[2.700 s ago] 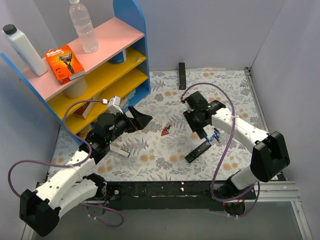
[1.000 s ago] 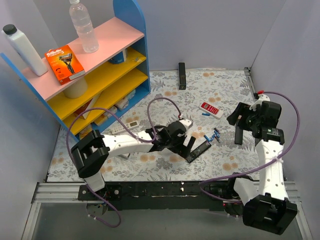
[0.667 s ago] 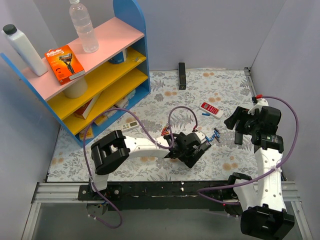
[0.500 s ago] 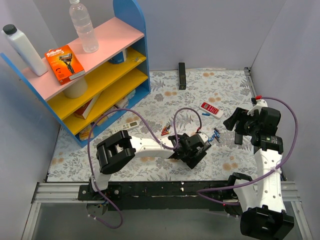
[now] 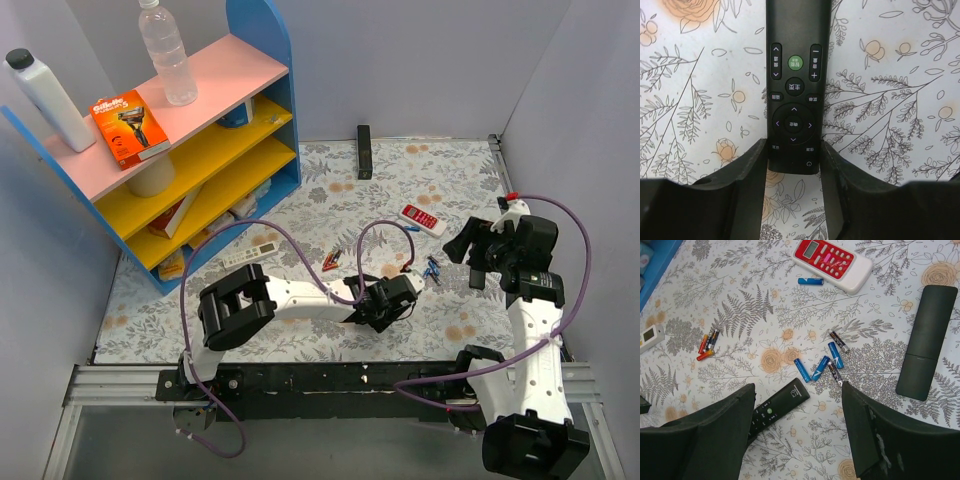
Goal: Load the batteries into the remote control
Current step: Pick up the remote control from the center of the board, then adjust the remote control.
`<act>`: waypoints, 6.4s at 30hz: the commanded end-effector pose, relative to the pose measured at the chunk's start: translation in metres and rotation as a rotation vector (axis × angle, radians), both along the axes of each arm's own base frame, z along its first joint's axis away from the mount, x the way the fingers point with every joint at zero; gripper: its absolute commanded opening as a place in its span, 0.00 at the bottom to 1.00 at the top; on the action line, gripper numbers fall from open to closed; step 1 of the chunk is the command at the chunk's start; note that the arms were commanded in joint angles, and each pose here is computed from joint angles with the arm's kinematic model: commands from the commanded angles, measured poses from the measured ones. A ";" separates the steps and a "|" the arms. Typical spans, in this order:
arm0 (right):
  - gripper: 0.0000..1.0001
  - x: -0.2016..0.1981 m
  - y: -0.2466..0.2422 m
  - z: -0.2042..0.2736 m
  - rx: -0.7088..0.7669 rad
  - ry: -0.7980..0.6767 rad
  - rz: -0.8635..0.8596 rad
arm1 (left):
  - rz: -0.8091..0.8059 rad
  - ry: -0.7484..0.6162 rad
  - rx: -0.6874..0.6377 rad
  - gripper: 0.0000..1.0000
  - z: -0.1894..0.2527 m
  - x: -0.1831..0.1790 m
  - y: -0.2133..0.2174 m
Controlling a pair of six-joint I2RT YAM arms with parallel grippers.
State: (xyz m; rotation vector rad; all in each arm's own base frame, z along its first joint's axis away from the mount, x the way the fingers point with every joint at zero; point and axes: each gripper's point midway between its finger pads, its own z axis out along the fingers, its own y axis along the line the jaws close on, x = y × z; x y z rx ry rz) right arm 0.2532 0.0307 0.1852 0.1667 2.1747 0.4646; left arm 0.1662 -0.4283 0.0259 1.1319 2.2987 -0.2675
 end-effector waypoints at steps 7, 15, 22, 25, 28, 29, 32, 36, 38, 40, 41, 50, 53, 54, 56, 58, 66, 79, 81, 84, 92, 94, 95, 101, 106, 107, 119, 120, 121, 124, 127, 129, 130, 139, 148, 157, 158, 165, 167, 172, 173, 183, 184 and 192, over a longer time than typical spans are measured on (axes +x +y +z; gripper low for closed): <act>0.76 0.004 0.036 0.009 -0.064 -0.106 0.260 | -0.037 -0.024 0.153 0.13 0.006 -0.002 0.083; 0.75 -0.021 0.106 0.010 -0.142 -0.197 0.718 | -0.128 -0.027 0.016 0.02 0.051 0.001 0.106; 0.72 -0.047 0.144 0.001 -0.267 -0.254 1.027 | -0.208 -0.039 -0.048 0.00 0.082 -0.001 0.116; 0.72 -0.056 0.161 -0.003 -0.322 -0.253 1.142 | -0.251 -0.026 -0.068 0.00 0.091 -0.009 0.116; 0.72 -0.060 0.174 -0.005 -0.397 -0.263 1.234 | -0.277 -0.028 -0.081 0.00 0.100 -0.012 0.118; 0.72 -0.062 0.180 -0.007 -0.408 -0.258 1.265 | -0.282 -0.031 -0.086 0.00 0.103 -0.013 0.118; 0.72 -0.064 0.190 -0.007 -0.423 -0.261 1.320 | -0.286 -0.047 -0.103 0.00 0.112 -0.013 0.118; 0.72 -0.073 0.200 -0.016 -0.428 -0.230 1.398 | -0.291 -0.057 -0.120 0.00 0.122 -0.013 0.118; 0.71 -0.075 0.202 -0.022 -0.427 -0.213 1.417 | -0.295 -0.065 -0.129 0.00 0.126 -0.014 0.119; 0.70 -0.074 0.203 -0.024 -0.423 -0.215 1.414 | -0.296 -0.067 -0.128 0.00 0.126 -0.015 0.122; 0.70 -0.069 0.204 -0.021 -0.430 -0.231 1.391 | -0.296 -0.071 -0.133 0.00 0.127 -0.016 0.124; 0.70 -0.057 0.194 0.003 -0.289 -0.269 1.239 | -0.279 -0.108 -0.190 0.00 0.143 -0.018 0.132; 0.70 -0.050 0.190 0.003 -0.223 -0.176 1.140 | -0.273 -0.127 -0.203 0.00 0.148 -0.016 0.133; 0.70 -0.051 0.192 0.004 -0.170 -0.127 1.101 | -0.271 -0.130 -0.205 0.00 0.149 -0.016 0.133; 0.70 -0.051 0.196 0.007 -0.093 -0.076 1.066 | -0.266 -0.140 -0.211 0.00 0.150 -0.014 0.132; 0.71 -0.054 0.208 0.016 0.033 -0.030 1.020 | -0.264 -0.147 -0.216 0.00 0.151 -0.013 0.132; 0.66 -0.064 0.218 0.002 0.249 0.198 0.879 | -0.246 -0.185 -0.219 0.00 0.156 -0.007 0.132; 0.52 -0.068 0.211 -0.007 0.376 0.289 0.790 | -0.220 -0.226 -0.233 0.00 0.159 0.000 0.134; 0.47 -0.073 0.214 -0.001 0.412 0.287 0.820 | -0.216 -0.231 -0.233 0.00 0.158 0.001 0.133; 0.33 -0.075 0.217 0.003 0.444 0.287 0.840 | -0.204 -0.234 -0.233 0.00 0.155 0.004 0.132; 0.01 -0.068 0.220 0.020 0.458 0.205 0.857 | -0.127 -0.235 -0.262 0.23 0.151 0.009 0.131; 0.01 -0.062 0.220 0.028 0.430 0.152 0.854 | -0.088 -0.231 -0.296 0.41 0.153 0.010 0.131; 0.01 -0.059 0.220 0.033 0.413 0.120 0.864 | -0.070 -0.227 -0.302 0.50 0.151 0.010 0.132; 0.01 -0.036 0.211 0.065 0.232 -0.165 0.887 | 0.159 -0.113 -0.529 0.85 0.173 0.023 0.141; 0.01 -0.024 0.209 0.080 0.053 -0.397 0.915 | 0.437 0.045 -0.776 0.93 0.199 0.052 0.159; 0.01 -0.023 0.210 0.080 0.023 -0.420 0.924 | 0.438 0.106 -0.814 0.94 0.202 0.049 0.155; 0.01 -0.032 0.250 0.104 -0.322 -0.833 0.926 | 1.003 0.773 -1.089 0.98 0.192 0.069 0.162; 0.01 -0.029 0.251 0.108 -0.359 -0.858 0.912 | 1.011 0.804 -1.087 0.98 0.191 0.069 0.159; 0.01 -0.036 0.257 0.109 -0.366 -0.877 0.931 | 1.035 0.839 -1.099 0.98 0.193 0.069 0.157; 0.01 -0.040 0.268 0.111 -0.422 -0.914 0.944 | 1.035 0.864 -1.128 0.98 0.201 0.074 0.152; 0.01 -0.045 0.277 0.109 -0.483 -0.933 0.963 | 1.051 0.855 -1.167 0.95 0.210 0.081 0.152; 0.01 -0.045 0.281 0.106 -0.524 -0.935 0.962 | 1.059 0.866 -1.186 0.93 0.213 0.083 0.151; 0.01 -0.051 0.286 0.104 -0.543 -0.951 0.985 | 1.059 0.876 -1.188 0.91 0.213 0.082 0.150; 0.01 -0.066 0.300 0.097 -0.660 -1.005 1.006 | 1.093 0.967 -1.182 0.80 0.197 0.079 0.146; 0.01 -0.083 0.310 0.092 -0.713 -1.037 1.053 | 1.104 0.993 -1.197 0.60 0.195 0.082 0.143; 0.10 -0.096 0.307 0.067 -0.766 -0.989 1.118 | 1.112 1.013 -1.250 0.16 0.195 0.082 0.145; 0.22 -0.098 0.305 0.064 -0.772 -0.974 1.129 | 1.115 1.011 -1.255 0.09 0.195 0.082 0.146; 0.70 -0.110 0.296 0.057 -0.628 -0.795 1.104 | 1.059 0.924 -1.353 0.00 0.206 0.091 0.152; 0.85 -0.112 0.292 0.059 -0.577 -0.724 1.069 | 1.019 0.849 -1.349 0.00 0.205 0.094 0.153; 0.98 -0.120 0.278 0.060 -0.382 -0.470 0.946 | 0.907 0.598 -1.338 0.00 0.205 0.103 0.163; 0.98 -0.122 0.278 0.058 -0.347 -0.419 0.945 | 0.885 0.562 -1.347 0.00 0.206 0.104 0.165; 0.97 -0.124 0.300 0.065 -0.062 -0.008 0.781 | 0.789 0.260 -1.375 0.00 0.213 0.105 0.190; 0.97 -0.124 0.304 0.064 -0.064 0.009 0.780 | 0.772 0.241 -1.384 0.00 0.217 0.104 0.191; 0.94 -0.088 0.325 0.059 -0.075 0.052 0.696 | 0.714 0.175 -1.372 0.00 0.217 0.100 0.194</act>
